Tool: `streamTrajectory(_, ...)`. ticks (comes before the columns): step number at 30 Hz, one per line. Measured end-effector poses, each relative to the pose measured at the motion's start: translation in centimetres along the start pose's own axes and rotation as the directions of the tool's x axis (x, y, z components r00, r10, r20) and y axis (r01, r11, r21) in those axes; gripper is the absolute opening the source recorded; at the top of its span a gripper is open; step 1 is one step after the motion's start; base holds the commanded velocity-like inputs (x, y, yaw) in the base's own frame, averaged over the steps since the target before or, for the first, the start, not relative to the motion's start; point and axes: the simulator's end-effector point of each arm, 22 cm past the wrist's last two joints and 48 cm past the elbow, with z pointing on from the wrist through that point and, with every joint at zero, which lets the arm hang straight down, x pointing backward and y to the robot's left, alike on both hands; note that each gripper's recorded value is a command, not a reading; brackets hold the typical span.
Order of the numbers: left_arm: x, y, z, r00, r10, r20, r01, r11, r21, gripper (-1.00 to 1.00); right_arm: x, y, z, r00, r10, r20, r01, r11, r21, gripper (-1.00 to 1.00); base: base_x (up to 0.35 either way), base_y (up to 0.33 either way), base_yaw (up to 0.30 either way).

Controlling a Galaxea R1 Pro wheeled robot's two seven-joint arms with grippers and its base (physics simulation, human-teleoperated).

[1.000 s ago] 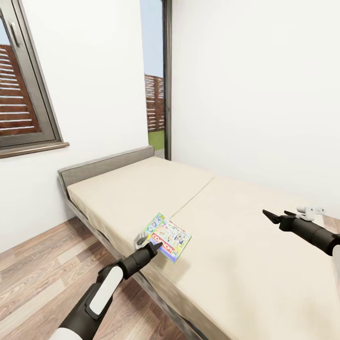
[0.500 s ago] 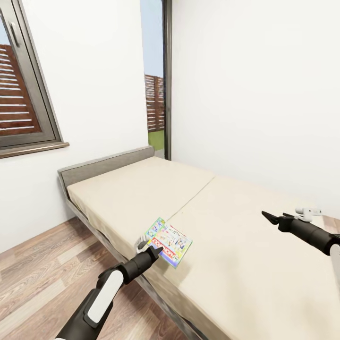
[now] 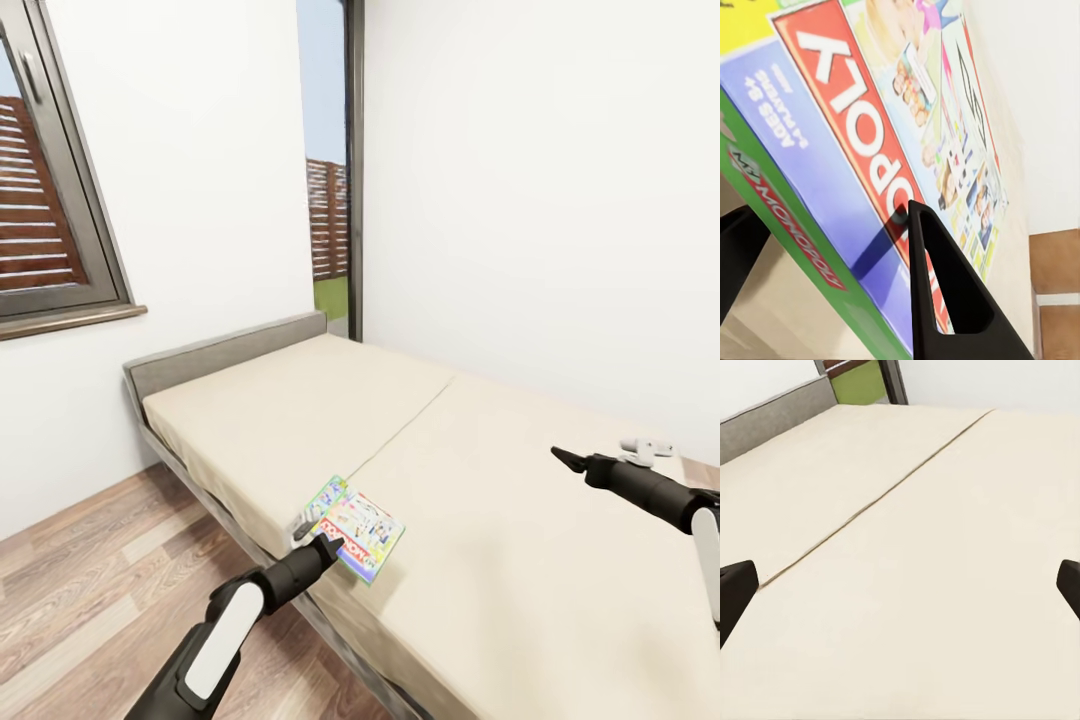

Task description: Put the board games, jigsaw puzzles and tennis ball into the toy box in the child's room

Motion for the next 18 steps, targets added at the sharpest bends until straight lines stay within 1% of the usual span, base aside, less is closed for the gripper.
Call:
streamTrajectory(8,-0.6,-1.1,-0.4,1.0,0.009,-0.009,-0.009,1.0,-0.012,-1.0,-1.4,0.9,0.2,1.0,0.002,-0.008,-0.002,1.0,-0.008,1.0,0.0,0.0,0.0)
streamTrajectory(18,-1.7,-2.5,-0.9,1.0,0.012,-0.012,-0.013,1.0,-0.018,-1.0,-3.1,2.2,0.4,1.0,-0.011,-0.02,0.01,1.0,-0.024,1.0,0.0,0.0,0.0)
